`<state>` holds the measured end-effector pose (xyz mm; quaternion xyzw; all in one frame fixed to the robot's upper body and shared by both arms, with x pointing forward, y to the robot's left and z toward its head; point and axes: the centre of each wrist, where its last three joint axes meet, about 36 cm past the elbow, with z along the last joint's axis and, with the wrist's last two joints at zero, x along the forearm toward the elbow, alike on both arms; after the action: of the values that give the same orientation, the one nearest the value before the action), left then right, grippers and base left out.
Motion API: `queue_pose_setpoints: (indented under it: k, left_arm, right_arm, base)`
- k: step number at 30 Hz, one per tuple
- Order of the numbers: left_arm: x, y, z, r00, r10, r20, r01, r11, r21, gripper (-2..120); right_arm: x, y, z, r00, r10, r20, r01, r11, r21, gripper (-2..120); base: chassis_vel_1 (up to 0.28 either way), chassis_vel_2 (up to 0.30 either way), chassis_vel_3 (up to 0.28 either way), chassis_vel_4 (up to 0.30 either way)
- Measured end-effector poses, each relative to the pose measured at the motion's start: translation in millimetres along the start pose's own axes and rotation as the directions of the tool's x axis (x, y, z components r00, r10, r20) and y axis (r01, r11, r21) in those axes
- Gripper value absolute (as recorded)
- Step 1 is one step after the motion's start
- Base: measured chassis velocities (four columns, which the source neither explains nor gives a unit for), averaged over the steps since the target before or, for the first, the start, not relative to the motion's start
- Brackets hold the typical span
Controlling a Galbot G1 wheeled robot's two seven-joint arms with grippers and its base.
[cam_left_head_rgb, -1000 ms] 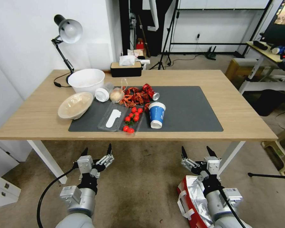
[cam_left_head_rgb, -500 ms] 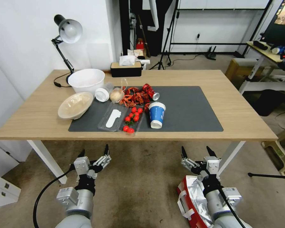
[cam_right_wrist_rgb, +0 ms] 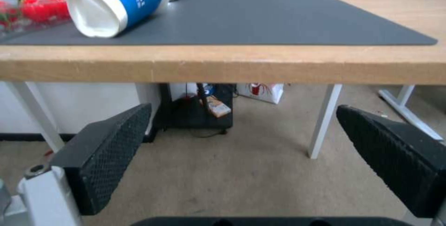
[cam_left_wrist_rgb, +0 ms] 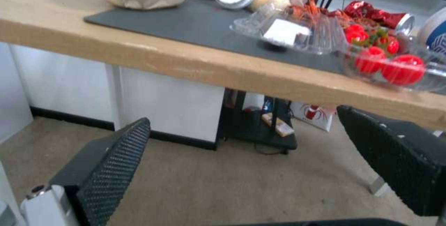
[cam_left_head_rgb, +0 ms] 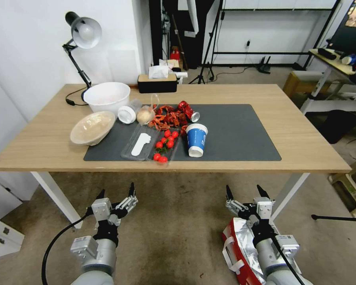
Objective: Pick up the food delivery bag from the floor and place it on the table.
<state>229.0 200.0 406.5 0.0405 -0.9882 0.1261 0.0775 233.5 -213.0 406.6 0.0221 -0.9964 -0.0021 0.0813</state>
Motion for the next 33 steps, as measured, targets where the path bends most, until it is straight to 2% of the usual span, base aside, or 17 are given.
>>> queue_pose_setpoints:
  k: [33]
  left_arm:
    - [-1.7,-0.3,6.8,1.000,0.003,-0.017,-0.003,1.000,-0.001,100]
  right_arm:
    - [-7.5,-7.6,5.7,1.000,0.000,-0.021,0.001,1.000,0.012,100]
  base:
    - [0.000,0.000,0.000,0.000]
